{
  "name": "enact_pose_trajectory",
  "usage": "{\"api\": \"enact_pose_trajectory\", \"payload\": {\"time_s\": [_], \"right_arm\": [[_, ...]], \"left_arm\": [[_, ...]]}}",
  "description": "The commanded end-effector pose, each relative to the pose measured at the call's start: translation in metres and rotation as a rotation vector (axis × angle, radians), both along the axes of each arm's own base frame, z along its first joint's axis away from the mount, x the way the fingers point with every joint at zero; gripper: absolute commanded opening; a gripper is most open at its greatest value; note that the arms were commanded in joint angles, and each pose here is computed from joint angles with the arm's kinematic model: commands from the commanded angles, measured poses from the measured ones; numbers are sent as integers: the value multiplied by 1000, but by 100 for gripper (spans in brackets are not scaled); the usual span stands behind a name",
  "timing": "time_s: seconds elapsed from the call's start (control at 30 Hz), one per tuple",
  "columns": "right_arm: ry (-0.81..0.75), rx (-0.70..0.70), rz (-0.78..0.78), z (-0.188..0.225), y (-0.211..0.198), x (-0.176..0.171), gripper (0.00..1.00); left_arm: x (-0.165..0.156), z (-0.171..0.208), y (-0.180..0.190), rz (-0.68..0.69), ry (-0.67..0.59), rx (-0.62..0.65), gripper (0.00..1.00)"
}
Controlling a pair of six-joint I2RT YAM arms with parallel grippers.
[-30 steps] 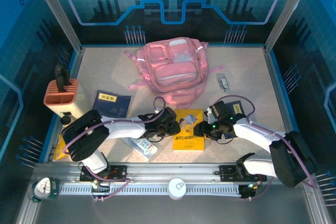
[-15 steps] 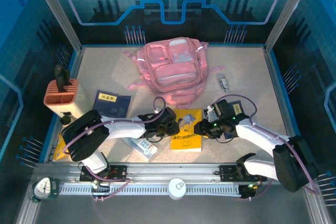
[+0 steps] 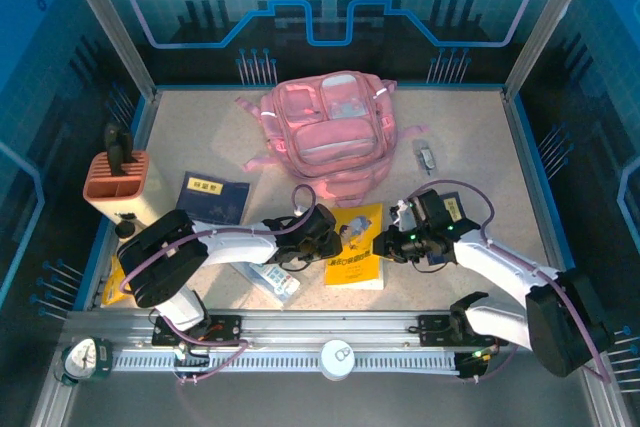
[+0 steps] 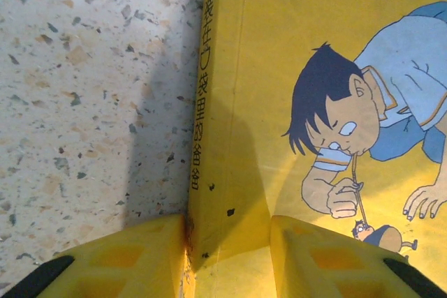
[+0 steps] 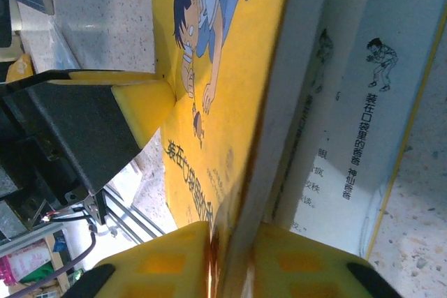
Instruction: Pack books, pencil case, and school supplies into a backpack
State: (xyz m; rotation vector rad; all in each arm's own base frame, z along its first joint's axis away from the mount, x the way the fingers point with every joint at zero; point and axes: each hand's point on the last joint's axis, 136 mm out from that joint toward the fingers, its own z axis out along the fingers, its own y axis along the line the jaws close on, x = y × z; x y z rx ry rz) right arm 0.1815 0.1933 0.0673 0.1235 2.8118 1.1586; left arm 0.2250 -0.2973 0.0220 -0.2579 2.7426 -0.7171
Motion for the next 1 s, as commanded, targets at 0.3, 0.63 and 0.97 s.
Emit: {"api": "enact_pose_trajectory", "payload": {"time_s": [0.3, 0.63, 0.97], "right_arm": [[-115, 82, 7, 40, -1, -4, 7], [-300, 185, 47, 122, 4, -5, 7], [-424, 317, 111, 192, 27, 19, 7]], "left_arm": [[10, 45, 14, -6, -122, -45, 55], [22, 118, 44, 25, -231, -292, 75], [28, 162, 28, -41, -302, -548, 84]]}}
